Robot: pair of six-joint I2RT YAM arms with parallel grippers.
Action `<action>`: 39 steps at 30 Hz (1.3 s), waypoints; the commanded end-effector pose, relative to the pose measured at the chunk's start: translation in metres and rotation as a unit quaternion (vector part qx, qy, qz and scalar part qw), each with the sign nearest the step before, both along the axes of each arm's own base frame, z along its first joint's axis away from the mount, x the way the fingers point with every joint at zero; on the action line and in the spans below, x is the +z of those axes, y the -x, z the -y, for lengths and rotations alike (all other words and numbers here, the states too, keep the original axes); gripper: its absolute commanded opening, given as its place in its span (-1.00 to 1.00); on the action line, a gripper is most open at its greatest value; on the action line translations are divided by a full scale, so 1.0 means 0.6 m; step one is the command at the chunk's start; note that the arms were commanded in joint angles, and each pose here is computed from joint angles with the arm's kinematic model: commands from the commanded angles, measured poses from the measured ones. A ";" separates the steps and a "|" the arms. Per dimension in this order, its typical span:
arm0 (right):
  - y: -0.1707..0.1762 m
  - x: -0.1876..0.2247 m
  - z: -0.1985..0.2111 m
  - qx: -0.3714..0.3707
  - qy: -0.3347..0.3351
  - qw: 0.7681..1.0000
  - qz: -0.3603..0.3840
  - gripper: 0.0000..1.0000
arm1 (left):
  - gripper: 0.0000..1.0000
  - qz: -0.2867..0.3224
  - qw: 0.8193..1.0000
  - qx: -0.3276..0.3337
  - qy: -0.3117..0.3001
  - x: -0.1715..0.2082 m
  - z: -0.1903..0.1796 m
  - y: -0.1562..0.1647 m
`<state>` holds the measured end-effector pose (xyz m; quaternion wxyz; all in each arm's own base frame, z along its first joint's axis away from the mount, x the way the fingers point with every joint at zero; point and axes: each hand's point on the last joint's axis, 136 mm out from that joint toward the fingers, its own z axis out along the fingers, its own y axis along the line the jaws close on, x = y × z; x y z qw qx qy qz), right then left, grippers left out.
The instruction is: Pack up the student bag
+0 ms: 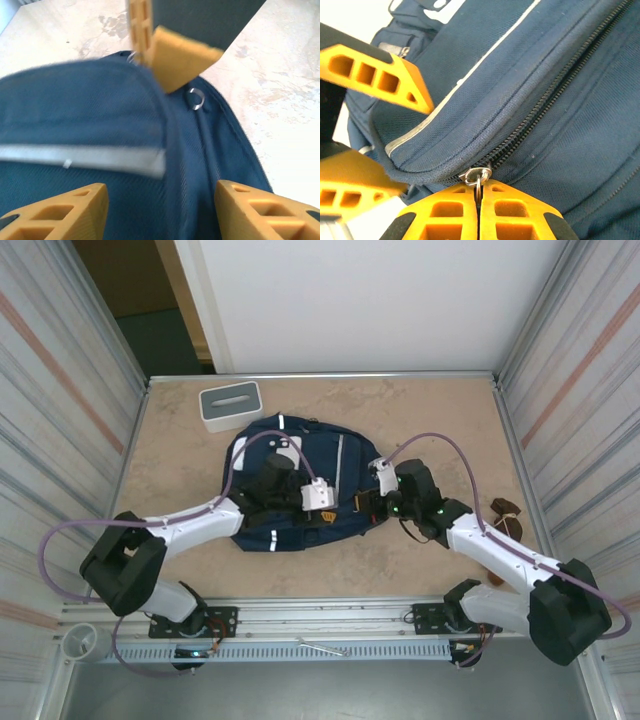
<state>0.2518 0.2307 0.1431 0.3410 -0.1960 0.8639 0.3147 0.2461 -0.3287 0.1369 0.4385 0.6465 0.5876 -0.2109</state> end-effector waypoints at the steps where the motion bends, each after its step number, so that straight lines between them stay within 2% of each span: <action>1: -0.002 0.062 -0.035 0.033 -0.033 0.998 0.046 -1.00 | 0.18 0.051 0.999 0.014 -0.012 0.027 0.018 -0.019; 3: 0.005 0.064 -0.044 0.044 -0.032 0.997 0.048 -1.00 | 0.08 0.061 0.998 0.011 -0.015 0.027 0.026 -0.019; 8: 0.006 0.049 -0.031 0.047 -0.017 0.998 0.045 -1.00 | -0.55 0.063 0.998 0.010 -0.021 0.022 0.020 -0.020; 11: -0.005 0.039 -0.004 0.034 -0.020 0.999 0.023 -1.00 | -0.68 0.048 0.999 -0.009 0.000 0.028 0.005 -0.008; 18: -0.061 0.007 0.058 -0.035 0.007 0.998 -0.055 -1.00 | -0.70 -0.013 0.997 -0.054 0.057 0.049 -0.031 0.023; 26: -0.102 -0.019 0.079 -0.078 0.031 0.991 -0.100 -1.00 | -0.67 -0.021 0.996 -0.039 0.072 0.038 -0.057 0.012; 31: -0.089 0.001 0.071 -0.053 0.020 0.994 -0.091 -1.00 | -0.64 -0.023 0.996 -0.036 0.077 0.037 -0.053 0.006; 39: -0.032 0.050 0.066 -0.006 -0.021 0.998 -0.058 -1.00 | -0.64 -0.023 0.994 -0.068 0.077 0.045 -0.014 0.001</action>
